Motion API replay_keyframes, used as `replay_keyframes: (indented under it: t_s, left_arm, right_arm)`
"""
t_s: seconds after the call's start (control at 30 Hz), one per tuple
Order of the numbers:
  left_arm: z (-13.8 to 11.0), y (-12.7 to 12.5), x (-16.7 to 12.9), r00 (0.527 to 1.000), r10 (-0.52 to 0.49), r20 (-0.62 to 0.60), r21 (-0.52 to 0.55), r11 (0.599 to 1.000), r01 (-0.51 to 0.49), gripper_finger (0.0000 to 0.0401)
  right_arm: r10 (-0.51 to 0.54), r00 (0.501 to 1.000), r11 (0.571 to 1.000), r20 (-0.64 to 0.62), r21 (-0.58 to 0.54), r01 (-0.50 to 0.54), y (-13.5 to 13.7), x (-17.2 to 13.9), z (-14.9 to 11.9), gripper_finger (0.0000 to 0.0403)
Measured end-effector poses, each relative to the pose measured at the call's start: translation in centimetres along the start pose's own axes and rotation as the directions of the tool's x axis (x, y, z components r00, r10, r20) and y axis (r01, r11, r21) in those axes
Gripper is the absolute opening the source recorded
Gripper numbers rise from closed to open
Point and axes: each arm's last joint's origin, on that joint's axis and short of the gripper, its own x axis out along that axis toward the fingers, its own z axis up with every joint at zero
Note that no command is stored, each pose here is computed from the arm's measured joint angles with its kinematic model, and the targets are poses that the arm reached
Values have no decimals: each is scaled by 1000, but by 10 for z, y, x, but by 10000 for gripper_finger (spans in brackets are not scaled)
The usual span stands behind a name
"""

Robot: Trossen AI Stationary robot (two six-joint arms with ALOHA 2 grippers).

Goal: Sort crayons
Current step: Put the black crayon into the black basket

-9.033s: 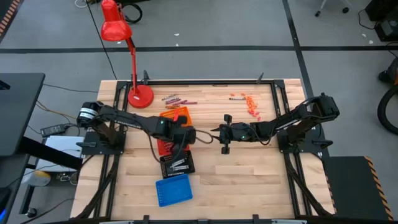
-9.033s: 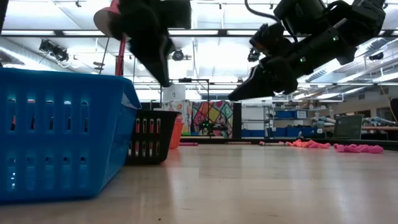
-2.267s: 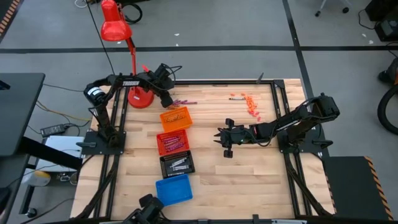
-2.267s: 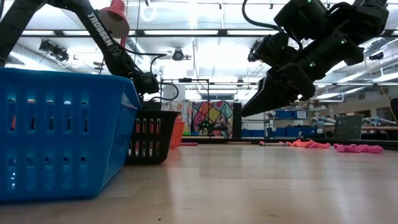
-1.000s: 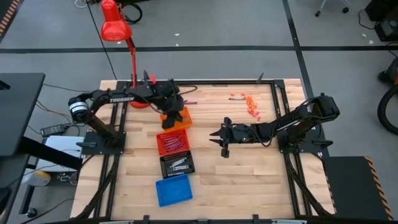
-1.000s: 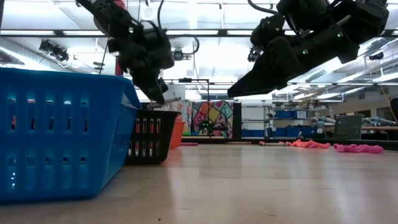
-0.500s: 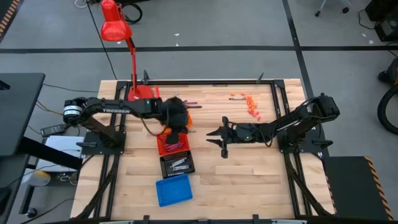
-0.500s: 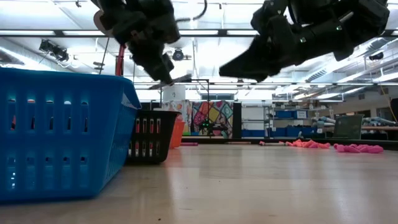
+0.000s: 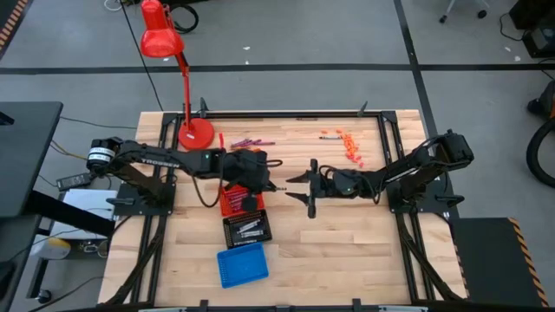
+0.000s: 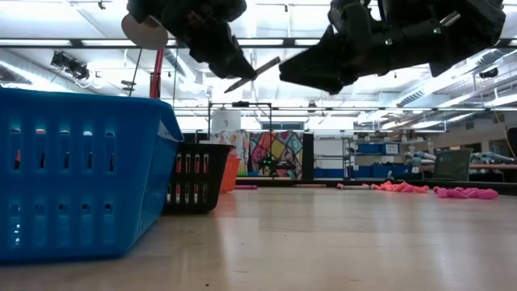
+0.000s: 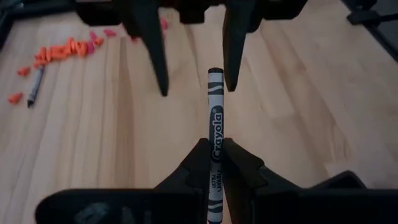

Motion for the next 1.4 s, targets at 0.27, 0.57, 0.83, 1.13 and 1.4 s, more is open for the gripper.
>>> replay_keyframes:
  t_s: [0.27, 0.57, 0.83, 1.13, 1.4]
  left_arm:
    - [7, 1, 1, 997, 21, 73, 5, 1000, -21, 35]
    - [14, -2, 10, 987, 19, 158, 24, 999, -23, 35]
    - [18, -2, 13, 979, 24, 202, 39, 999, -33, 35]
    - [17, -2, 13, 979, 27, 200, 28, 999, -33, 47]
    - [11, -2, 11, 990, 44, 130, 19, 999, -47, 122]
  right_arm:
    - [14, 996, 998, 87, -69, -8, 0, 0, 8, 196]
    - [16, 985, 994, 169, -109, 2, 0, -1, 17, 181]
    - [17, 983, 992, 180, -127, 6, 0, -2, 18, 110]
    - [22, 984, 991, 174, -134, 2, 1, -2, 17, 25]
    - [-8, 992, 996, 126, -84, 19, -1, -1, 13, 37]
